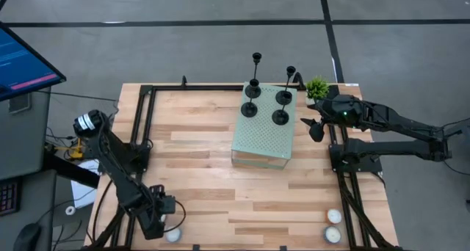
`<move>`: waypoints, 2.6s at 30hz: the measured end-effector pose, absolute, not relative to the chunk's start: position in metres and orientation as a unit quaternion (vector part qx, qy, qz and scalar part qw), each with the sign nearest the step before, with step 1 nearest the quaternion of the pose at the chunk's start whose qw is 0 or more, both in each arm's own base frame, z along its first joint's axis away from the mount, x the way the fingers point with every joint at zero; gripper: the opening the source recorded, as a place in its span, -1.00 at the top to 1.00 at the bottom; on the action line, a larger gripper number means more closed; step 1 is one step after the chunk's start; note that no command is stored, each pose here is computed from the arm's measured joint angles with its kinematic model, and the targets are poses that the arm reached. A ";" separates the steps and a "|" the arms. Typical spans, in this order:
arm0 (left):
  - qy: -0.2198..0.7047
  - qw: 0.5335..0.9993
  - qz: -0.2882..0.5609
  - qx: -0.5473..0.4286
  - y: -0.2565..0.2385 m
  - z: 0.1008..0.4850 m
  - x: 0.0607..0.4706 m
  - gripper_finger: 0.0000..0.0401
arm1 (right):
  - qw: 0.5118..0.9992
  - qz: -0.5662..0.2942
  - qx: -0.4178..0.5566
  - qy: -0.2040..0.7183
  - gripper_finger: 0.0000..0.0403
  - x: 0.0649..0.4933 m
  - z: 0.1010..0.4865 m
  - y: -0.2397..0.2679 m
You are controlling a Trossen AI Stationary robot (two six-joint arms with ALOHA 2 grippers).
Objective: Pick & Place candle stick holders
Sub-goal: Put the red patterned scented candle on the shelf
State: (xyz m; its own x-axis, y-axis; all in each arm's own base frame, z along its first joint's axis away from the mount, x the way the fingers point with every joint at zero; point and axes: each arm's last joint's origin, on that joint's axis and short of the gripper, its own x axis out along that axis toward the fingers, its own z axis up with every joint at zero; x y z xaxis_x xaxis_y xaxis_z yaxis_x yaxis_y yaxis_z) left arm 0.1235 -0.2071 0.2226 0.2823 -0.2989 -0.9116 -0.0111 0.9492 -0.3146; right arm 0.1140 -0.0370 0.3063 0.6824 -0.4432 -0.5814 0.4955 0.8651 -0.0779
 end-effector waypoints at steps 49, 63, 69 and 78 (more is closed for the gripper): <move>0.597 0.783 -0.072 -0.158 -0.212 0.175 0.096 -0.79 | 0.916 -0.257 0.047 0.304 -0.37 0.114 0.306 -0.037; 0.600 0.779 -0.052 -0.175 -0.206 0.173 0.106 -0.47 | 0.915 -0.260 0.054 0.303 -0.37 0.114 0.306 -0.037; 0.581 0.786 -0.037 -0.206 -0.194 0.182 0.116 -0.54 | 0.915 -0.260 0.055 0.303 -0.37 0.114 0.306 -0.037; 0.506 0.801 -0.016 -0.319 -0.152 0.222 0.139 -0.52 | 0.911 -0.260 0.054 0.317 -0.37 0.112 0.304 -0.037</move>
State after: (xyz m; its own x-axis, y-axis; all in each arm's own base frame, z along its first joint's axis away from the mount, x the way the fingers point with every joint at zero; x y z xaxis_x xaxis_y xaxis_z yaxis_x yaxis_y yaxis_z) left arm 0.1388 -0.1523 0.2216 0.4881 -0.3475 -0.8006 -0.2978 0.7960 -0.5271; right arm 0.1124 -0.0367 0.3039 0.6639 -0.4395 -0.6050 0.5081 0.8588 -0.0663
